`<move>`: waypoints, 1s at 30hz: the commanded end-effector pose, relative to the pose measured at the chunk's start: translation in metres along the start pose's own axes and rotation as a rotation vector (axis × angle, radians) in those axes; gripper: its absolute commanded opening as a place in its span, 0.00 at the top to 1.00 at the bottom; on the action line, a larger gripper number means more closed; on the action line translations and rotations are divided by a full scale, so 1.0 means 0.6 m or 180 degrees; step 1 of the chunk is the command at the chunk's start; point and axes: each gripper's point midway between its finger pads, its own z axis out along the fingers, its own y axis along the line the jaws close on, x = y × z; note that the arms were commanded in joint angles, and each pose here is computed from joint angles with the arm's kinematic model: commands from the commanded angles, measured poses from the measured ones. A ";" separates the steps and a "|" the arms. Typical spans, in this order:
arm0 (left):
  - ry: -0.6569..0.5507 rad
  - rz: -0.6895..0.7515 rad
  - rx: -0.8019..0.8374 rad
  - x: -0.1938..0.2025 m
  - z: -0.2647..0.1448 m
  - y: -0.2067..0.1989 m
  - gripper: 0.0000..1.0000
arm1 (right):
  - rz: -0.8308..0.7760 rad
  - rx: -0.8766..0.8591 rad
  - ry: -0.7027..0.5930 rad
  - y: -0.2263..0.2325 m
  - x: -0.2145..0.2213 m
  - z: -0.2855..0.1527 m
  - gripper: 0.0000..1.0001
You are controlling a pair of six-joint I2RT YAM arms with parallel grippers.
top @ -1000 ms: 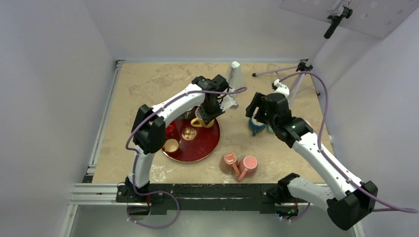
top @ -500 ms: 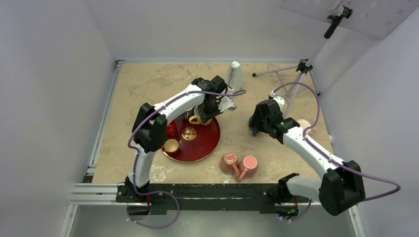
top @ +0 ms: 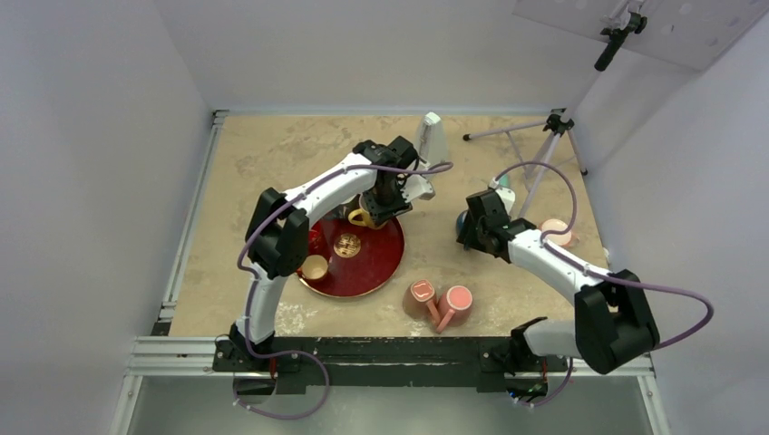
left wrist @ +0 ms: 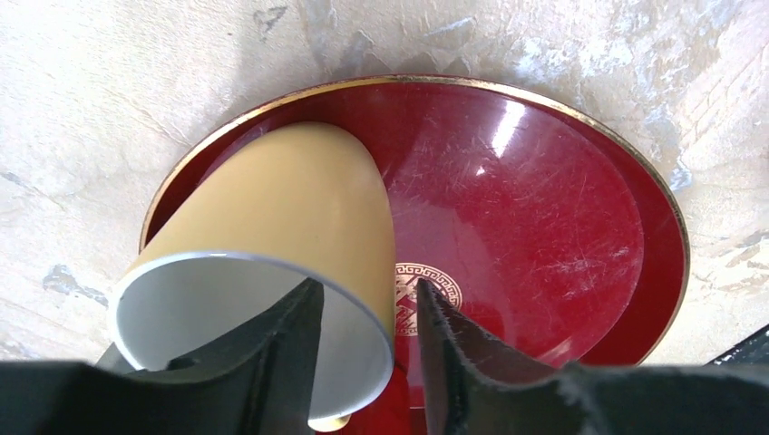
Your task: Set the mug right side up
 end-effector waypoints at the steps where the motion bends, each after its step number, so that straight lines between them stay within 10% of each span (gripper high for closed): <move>1: -0.0362 -0.0004 -0.0031 -0.036 -0.065 0.003 0.51 | 0.0093 0.0010 -0.0140 0.013 -0.019 0.020 0.44; 6: -0.0551 -0.0040 0.0146 -0.041 -0.111 -0.023 0.49 | 0.0041 0.0106 -0.0103 0.016 -0.018 0.044 0.53; 13: -0.0750 -0.0209 0.0425 -0.035 -0.168 -0.064 0.48 | -0.0032 0.0152 -0.0105 0.017 -0.017 0.060 1.00; 20: -0.0998 -0.0490 0.0717 -0.025 -0.210 -0.083 0.39 | -0.0209 -0.0227 -0.0257 0.051 -0.053 0.026 1.00; 30: -0.2335 -0.1215 0.0981 -0.081 -0.382 -0.020 0.16 | 0.0215 -0.2702 -0.1200 0.232 -0.200 -0.257 1.00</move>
